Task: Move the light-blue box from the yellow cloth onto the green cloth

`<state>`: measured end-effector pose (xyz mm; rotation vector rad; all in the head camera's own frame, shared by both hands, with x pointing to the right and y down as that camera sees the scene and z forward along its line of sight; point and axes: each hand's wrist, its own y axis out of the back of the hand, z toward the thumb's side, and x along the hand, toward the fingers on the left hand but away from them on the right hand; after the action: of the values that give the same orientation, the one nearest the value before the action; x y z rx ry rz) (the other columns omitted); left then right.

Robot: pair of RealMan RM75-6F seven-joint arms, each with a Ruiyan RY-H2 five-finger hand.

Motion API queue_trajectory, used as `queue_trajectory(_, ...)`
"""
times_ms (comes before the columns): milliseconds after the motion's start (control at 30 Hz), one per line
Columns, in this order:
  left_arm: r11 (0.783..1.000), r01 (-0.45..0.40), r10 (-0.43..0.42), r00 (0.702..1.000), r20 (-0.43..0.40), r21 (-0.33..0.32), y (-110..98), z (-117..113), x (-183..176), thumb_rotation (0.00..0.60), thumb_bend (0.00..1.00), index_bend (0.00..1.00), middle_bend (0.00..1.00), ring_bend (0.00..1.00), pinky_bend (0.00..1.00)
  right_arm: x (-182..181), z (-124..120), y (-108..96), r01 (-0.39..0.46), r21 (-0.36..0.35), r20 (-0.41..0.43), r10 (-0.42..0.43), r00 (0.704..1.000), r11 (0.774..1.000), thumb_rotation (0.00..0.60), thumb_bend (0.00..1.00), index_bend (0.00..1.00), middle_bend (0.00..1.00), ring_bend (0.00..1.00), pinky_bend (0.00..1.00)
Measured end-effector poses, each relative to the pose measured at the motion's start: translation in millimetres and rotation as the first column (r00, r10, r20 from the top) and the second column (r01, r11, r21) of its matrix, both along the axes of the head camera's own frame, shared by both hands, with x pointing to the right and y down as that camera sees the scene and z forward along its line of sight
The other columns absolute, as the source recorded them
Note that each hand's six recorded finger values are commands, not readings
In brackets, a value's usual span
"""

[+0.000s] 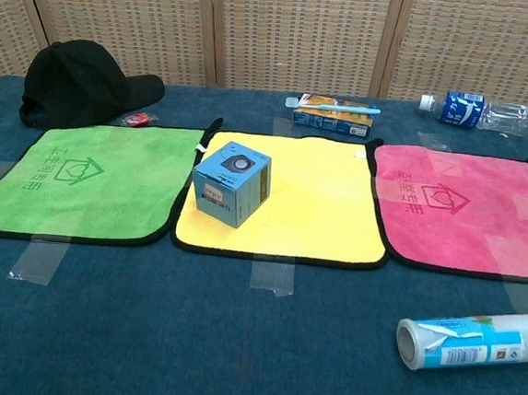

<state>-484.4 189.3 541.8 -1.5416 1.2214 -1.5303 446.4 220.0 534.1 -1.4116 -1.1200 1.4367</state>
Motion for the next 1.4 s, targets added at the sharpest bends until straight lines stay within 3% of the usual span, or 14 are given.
queue_trajectory(300,0.996,-0.093,0.092,0.993,-0.068,0.000,-7.7,6.6,21.3,0.600,0.01,0.00,0.00,0.00,0.00,-0.6,-0.7,1.0,-0.001,-0.009,0.001,0.001,1.000,1.000,0.600,0.00,0.00,0.00,0.00,0.00)
queue_trajectory(333,0.993,-0.116,0.116,0.990,-0.083,0.001,-10.6,7.6,27.1,0.600,0.05,0.00,0.00,0.00,0.00,-0.7,-0.5,0.9,-0.002,-0.010,0.003,0.002,1.000,1.000,0.600,0.00,0.00,0.00,0.00,0.00)
queue_trajectory(400,0.983,-0.186,0.185,0.975,-0.122,0.003,-19.6,10.3,44.1,0.600,0.23,0.00,0.00,0.00,0.00,-0.9,-0.2,0.3,-0.003,-0.012,0.006,0.003,1.000,1.000,0.600,0.00,0.00,0.00,0.00,0.00)
queue_trajectory(433,0.975,-0.223,0.221,0.965,-0.140,0.004,-24.4,11.7,53.0,0.600,0.38,0.01,0.00,0.00,0.00,-0.6,0.1,0.1,-0.004,-0.014,0.006,0.004,1.000,1.000,0.600,0.00,0.00,0.00,0.00,0.00)
queue_trajectory(467,0.961,-0.278,0.275,0.947,-0.163,0.009,-31.5,13.3,66.6,0.600,0.55,0.03,0.00,0.02,0.00,0.0,0.5,-0.2,-0.006,-0.016,0.005,0.007,1.000,1.000,0.600,0.00,0.00,0.00,0.00,0.00)
queue_trajectory(533,0.929,-0.369,0.367,0.911,-0.189,0.026,-43.3,14.7,89.3,0.600,0.78,0.10,0.01,0.05,0.00,0.9,1.1,-0.6,-0.012,-0.019,0.003,0.012,1.000,1.000,0.600,0.00,0.00,0.00,0.00,0.00)
queue_trajectory(567,0.901,-0.433,0.432,0.880,-0.198,0.042,-50.9,15.4,105.4,0.600,0.90,0.15,0.02,0.08,0.00,1.5,0.9,-1.0,-0.015,-0.019,0.002,0.015,1.000,1.000,0.600,0.00,0.00,0.00,0.00,0.00)
queue_trajectory(633,0.848,-0.526,0.527,0.826,-0.201,0.065,-60.8,17.2,130.3,0.600,0.99,0.20,0.05,0.11,0.02,2.7,0.4,-1.6,-0.021,-0.019,-0.001,0.021,1.000,1.000,0.600,0.00,0.00,0.00,0.00,0.00)
queue_trajectory(667,0.810,-0.581,0.583,0.788,-0.199,0.076,-66.1,19.4,146.6,0.600,1.00,0.21,0.06,0.12,0.03,3.1,0.4,-1.7,-0.023,-0.019,-0.002,0.023,1.000,1.000,0.600,0.00,0.00,0.00,0.00,0.00)
queue_trajectory(767,0.724,-0.683,0.686,0.700,-0.200,0.094,-76.5,27.4,186.2,0.600,1.00,0.24,0.07,0.12,0.05,5.0,0.8,-1.9,-0.030,-0.021,-0.005,0.030,1.000,0.999,0.600,0.00,0.00,0.00,0.00,0.00)
queue_trajectory(867,0.648,-0.755,0.755,0.623,-0.203,0.094,-83.3,40.6,224.6,0.600,1.00,0.25,0.08,0.12,0.06,8.2,2.1,-2.0,-0.040,-0.026,-0.014,0.040,0.999,0.999,0.600,0.00,0.00,0.00,0.00,0.00)
queue_trajectory(1067,0.527,-0.849,0.837,0.511,-0.194,0.043,-89.5,76.3,287.8,0.600,1.00,0.25,0.06,0.12,0.06,15.5,5.4,-2.7,-0.063,-0.035,-0.034,0.062,0.997,0.997,0.600,0.00,0.00,0.00,0.00,0.00)
queue_trajectory(1167,0.486,-0.874,0.862,0.476,-0.174,0.013,-92.2,95.6,311.8,0.600,1.00,0.27,0.04,0.12,0.06,17.6,7.6,-3.1,-0.070,-0.042,-0.042,0.069,0.997,0.997,0.600,0.00,0.00,0.00,0.00,0.00)
queue_trajectory(1400,0.449,-0.892,0.880,0.451,-0.151,-0.050,-98.6,134.6,348.4,0.600,1.00,0.30,0.06,0.11,0.06,21.9,12.9,-4.1,-0.086,-0.058,-0.056,0.083,0.995,0.995,0.600,0.00,0.00,0.00,0.00,0.00)
